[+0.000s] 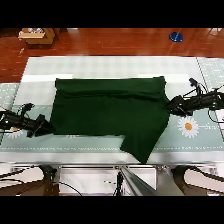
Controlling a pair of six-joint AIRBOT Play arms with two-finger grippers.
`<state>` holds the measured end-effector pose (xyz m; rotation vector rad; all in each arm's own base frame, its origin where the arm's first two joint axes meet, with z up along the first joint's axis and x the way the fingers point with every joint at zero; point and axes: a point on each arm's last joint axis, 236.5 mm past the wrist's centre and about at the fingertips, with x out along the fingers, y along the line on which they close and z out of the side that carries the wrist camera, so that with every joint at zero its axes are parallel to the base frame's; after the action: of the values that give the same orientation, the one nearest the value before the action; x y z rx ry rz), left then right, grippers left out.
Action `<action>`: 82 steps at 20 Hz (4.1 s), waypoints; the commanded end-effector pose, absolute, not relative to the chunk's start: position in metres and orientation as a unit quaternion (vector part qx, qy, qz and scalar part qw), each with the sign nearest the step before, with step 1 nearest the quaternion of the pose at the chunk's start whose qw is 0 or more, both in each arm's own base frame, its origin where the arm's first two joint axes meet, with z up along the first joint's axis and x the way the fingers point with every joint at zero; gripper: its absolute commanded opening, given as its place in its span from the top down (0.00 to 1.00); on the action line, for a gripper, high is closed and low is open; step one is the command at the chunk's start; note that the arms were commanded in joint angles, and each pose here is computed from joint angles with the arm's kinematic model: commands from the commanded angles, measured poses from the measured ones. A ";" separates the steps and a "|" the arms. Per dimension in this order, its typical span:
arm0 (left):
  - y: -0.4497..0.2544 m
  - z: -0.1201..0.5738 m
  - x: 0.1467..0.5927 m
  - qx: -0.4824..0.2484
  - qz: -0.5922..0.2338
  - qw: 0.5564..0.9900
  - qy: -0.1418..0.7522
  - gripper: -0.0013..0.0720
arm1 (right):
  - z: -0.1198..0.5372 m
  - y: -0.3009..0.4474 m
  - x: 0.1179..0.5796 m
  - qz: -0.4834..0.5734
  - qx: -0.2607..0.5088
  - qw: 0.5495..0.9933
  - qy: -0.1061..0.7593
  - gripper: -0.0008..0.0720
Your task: Fold the shirts.
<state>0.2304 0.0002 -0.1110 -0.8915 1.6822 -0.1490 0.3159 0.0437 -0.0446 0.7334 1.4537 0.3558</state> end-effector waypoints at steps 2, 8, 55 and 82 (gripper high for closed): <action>-0.003 -0.126 0.264 -0.371 -0.036 0.623 0.687 0.95 | -0.029 0.059 0.326 0.181 0.368 0.667 0.622 0.25; -0.012 -0.110 0.249 -0.355 -0.090 0.615 0.699 0.95 | -0.049 0.047 0.292 0.169 0.316 0.643 0.677 0.25; -0.017 0.002 0.488 -0.368 -0.159 0.822 0.404 0.95 | 0.014 0.043 0.522 0.098 0.329 0.855 0.389 0.95; -0.021 -0.040 0.421 -0.383 -0.237 0.698 0.557 0.44 | -0.082 -0.022 0.456 0.086 0.350 0.739 0.569 0.20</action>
<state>0.4279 -0.0146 -0.0403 -0.8616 1.2079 -0.5051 0.4532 -0.0379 -0.0694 0.7471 1.2283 0.1495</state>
